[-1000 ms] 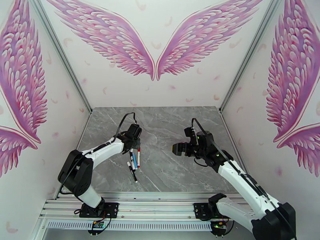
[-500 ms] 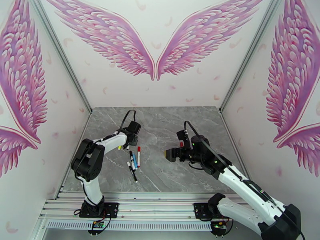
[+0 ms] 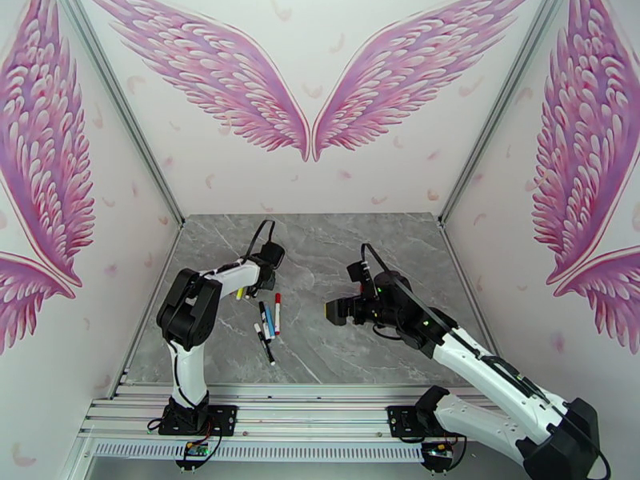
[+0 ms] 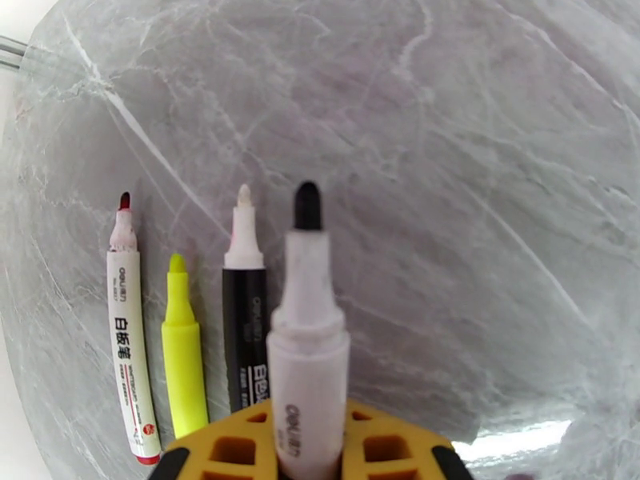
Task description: Open the pen caps
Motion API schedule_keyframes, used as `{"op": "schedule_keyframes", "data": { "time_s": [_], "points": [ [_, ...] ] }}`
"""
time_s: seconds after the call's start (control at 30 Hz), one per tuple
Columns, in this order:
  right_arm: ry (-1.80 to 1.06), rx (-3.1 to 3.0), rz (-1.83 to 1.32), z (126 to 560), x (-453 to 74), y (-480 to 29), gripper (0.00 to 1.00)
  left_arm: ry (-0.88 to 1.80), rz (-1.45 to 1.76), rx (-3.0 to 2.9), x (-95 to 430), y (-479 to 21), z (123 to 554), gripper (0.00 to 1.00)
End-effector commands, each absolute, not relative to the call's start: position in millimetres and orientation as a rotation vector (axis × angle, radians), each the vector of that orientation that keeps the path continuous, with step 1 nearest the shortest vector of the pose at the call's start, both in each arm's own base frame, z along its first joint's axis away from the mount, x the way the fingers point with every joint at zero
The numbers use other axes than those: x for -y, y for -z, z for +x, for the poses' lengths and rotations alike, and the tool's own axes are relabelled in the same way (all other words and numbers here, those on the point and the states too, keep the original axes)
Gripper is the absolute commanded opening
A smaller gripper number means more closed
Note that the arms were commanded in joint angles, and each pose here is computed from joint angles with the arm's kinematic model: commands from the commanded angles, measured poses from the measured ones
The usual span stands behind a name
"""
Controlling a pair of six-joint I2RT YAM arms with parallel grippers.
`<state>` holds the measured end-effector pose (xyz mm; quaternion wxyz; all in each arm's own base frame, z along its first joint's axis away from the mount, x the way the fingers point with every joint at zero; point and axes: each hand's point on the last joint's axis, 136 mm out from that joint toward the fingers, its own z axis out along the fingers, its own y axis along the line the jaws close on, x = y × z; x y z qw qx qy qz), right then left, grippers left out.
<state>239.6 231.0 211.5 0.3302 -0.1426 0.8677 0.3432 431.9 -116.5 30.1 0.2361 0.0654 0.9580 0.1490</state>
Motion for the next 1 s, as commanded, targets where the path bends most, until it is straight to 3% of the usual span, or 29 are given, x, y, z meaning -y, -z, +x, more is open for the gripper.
{"op": "schedule_keyframes", "data": {
  "time_s": [0.0,0.33,0.63,0.87,0.97],
  "points": [
    [-0.882,-2.248,-0.370,243,-233,-226,0.99,-0.441,0.167,-2.618,113,-34,440,0.14],
    [-0.879,-2.267,-0.383,240,-235,-222,0.99,-0.454,0.170,-2.634,114,-34,442,0.30],
    [-0.878,-2.274,-0.399,240,-238,-222,0.99,-0.424,0.147,-2.630,117,-48,438,0.31],
    [-0.860,-2.292,-0.429,233,-240,-217,0.99,-0.223,0.010,-2.639,128,-84,400,0.32],
    [-0.846,-2.297,-0.442,230,-240,-214,0.99,-0.173,-0.083,-2.706,119,-76,360,0.33]
  ]
}}
